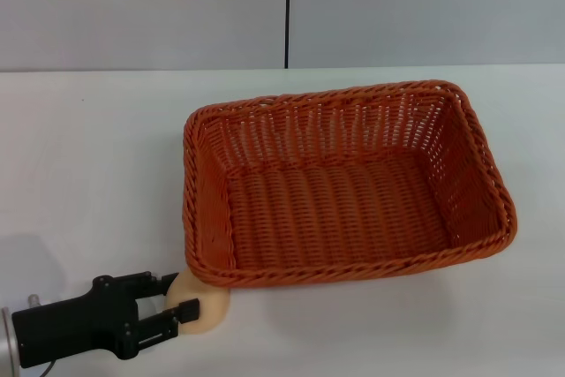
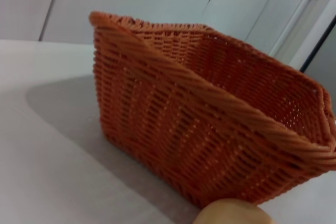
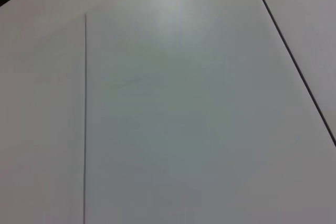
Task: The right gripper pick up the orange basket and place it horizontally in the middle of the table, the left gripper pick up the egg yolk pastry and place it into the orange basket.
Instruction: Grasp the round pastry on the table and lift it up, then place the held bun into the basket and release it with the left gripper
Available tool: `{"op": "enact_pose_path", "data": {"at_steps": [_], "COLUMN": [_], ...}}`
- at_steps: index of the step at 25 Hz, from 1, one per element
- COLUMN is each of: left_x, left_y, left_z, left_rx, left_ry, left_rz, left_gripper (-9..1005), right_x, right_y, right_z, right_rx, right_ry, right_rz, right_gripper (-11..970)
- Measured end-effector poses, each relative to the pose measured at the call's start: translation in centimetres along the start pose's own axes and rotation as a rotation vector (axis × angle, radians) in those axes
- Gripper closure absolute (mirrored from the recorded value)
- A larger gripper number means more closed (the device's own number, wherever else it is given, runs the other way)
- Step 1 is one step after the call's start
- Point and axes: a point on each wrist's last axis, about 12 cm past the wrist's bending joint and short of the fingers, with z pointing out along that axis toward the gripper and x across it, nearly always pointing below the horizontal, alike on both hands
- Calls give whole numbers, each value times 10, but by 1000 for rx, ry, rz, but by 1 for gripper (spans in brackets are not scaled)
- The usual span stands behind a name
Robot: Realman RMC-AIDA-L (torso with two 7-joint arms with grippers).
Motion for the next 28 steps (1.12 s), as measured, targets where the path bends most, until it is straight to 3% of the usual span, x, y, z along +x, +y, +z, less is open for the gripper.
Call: {"op": "enact_pose_path", "data": {"at_steps": [2,12,13,16,18,23,28], "left_x": [1,4,1,-2,-9,-17,-41], "left_y": [1,3,7,10,15,18,16], "left_z": [1,-12,-26,-40,-62,-85,-71], "left_rx": [-6,-41,-85,-129,-216,-310,-205], "left_ry": [7,3,11,4,-54,-191,-303], "left_rz": [-6,-26,-30,-30,-35,-47,5], "left_gripper": [326,656,682,740,748,769,793], "right_x": [0,2,2,2,2,3,5], "right_y": [0,0,1,1,1,2,3], "right_z": [-1,-4,-4,-4,-4,-4,1], "right_rx": [2,16,14,13,12,12,-4], "right_ry": [1,3,2,2,2,3,-2], "right_rz": [0,11,11,12,12,17,24], "right_gripper": [321,321,321,321,321,321,321]}}
